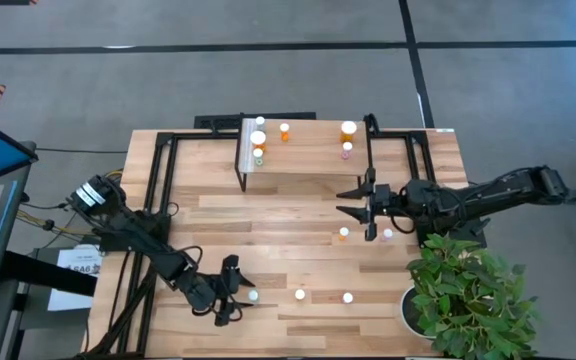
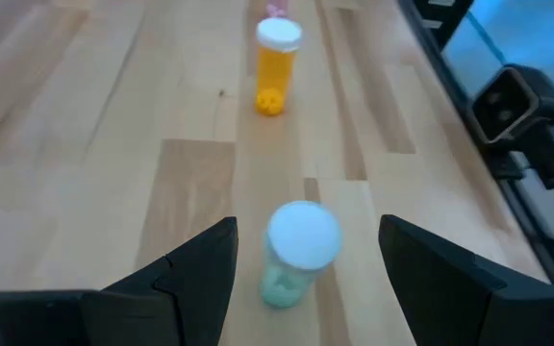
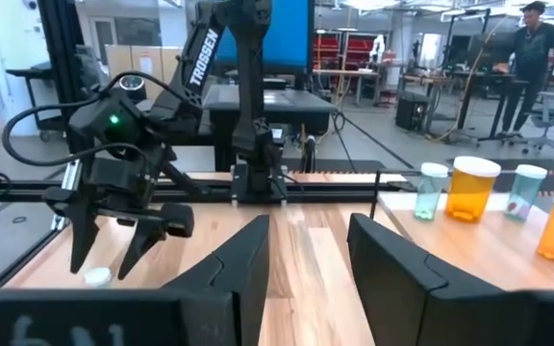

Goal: Pick and place medicine bottles onto shelf by color
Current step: Put the blue pill bottle on the shelf

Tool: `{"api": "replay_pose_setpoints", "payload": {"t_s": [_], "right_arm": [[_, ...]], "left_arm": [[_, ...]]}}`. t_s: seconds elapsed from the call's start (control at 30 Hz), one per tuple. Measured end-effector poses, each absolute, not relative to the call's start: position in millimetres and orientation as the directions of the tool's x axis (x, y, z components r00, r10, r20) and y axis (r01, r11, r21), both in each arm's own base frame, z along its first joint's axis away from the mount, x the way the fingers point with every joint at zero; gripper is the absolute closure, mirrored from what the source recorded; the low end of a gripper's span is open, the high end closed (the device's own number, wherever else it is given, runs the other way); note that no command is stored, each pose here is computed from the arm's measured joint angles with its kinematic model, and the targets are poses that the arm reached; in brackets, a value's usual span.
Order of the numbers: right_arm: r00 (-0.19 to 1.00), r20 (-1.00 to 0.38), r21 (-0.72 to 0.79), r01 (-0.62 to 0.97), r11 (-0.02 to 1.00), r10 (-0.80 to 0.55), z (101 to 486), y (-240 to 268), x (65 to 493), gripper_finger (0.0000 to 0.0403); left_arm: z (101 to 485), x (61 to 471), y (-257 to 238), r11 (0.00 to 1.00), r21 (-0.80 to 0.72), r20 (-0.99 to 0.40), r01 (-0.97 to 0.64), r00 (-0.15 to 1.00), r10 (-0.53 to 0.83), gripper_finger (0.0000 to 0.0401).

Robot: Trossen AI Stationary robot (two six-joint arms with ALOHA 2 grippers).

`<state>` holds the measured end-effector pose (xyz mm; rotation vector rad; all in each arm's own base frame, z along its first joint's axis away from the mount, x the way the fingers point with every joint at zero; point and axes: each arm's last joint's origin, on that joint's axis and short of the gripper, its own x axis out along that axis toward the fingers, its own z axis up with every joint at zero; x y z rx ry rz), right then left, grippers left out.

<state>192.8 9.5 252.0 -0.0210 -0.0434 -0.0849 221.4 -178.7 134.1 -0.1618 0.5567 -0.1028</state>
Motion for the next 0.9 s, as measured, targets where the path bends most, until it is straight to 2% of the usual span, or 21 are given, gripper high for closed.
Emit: {"api": "replay_pose_setpoints", "payload": {"t_s": [0.33, 0.9], "right_arm": [[0.995, 0.048, -0.016, 0.085, 0.996, -0.084, 250.4, 9.7, 196.4, 0.024], [0.995, 0.053, -0.016, 0.085, 0.996, -0.084, 251.0, 9.7, 196.3, 0.024]], "left_arm": [[131.3, 222.5, -177.6, 0.987, -0.156, -0.515, 0.029, 0.851, -0.107, 0.0169], [131.0, 222.4, -177.5, 0.988, -0.154, -0.518, 0.03, 0.849, -0.107, 0.0272]]}}
